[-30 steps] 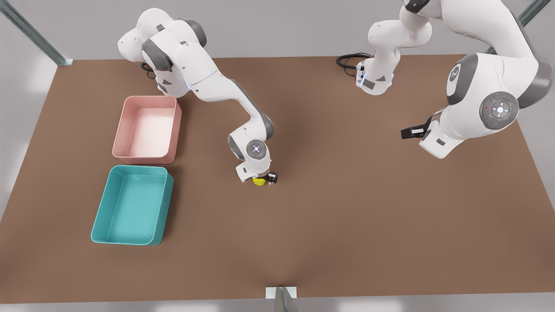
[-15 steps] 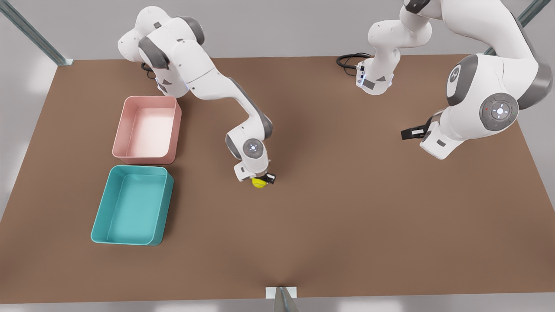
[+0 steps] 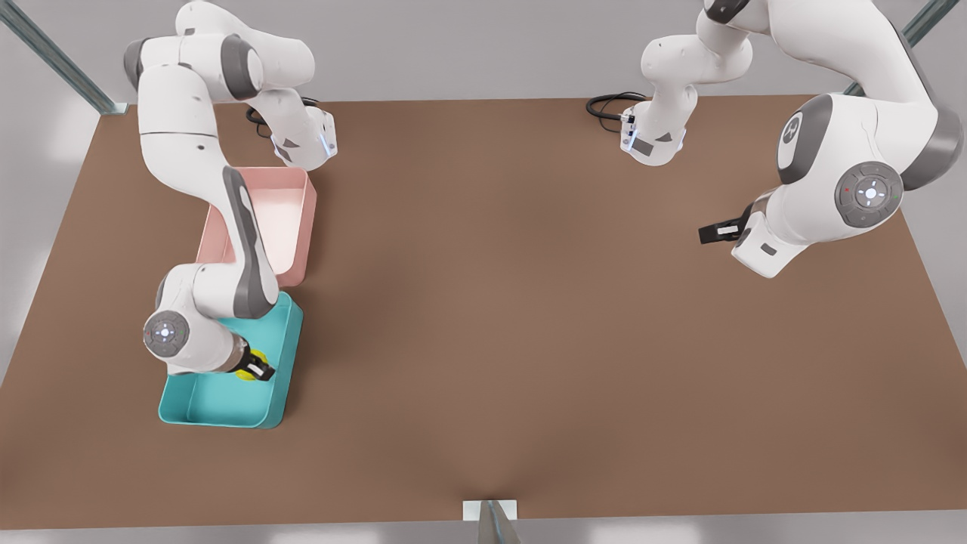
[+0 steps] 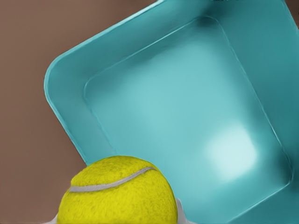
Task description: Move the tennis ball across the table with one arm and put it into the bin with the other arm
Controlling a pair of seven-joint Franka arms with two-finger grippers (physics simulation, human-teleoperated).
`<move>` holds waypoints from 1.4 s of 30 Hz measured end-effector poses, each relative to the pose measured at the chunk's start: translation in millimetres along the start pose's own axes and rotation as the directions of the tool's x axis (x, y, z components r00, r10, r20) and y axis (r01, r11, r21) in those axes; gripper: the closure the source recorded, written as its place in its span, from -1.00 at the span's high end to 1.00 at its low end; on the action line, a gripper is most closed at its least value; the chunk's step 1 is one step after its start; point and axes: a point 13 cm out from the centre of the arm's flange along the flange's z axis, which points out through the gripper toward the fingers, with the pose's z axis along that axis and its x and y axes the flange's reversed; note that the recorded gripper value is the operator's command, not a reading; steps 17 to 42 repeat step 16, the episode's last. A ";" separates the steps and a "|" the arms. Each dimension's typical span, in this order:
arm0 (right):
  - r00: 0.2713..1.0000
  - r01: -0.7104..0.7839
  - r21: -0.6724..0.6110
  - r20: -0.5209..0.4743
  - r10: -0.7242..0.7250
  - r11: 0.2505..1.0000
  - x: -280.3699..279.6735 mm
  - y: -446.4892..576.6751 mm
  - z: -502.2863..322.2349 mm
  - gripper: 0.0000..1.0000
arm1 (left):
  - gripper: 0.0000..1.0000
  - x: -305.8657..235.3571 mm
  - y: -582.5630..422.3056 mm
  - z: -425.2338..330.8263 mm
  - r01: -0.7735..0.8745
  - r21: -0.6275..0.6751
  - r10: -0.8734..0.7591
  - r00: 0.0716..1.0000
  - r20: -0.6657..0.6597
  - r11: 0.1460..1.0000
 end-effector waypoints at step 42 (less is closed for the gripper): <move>0.958 0.287 0.009 -0.022 -0.286 0.958 59.0 -72.7 -270.6 1.00 | 1.00 -0.3 -0.1 0.2 0.005 0.000 -0.005 1.000 0.000 1.000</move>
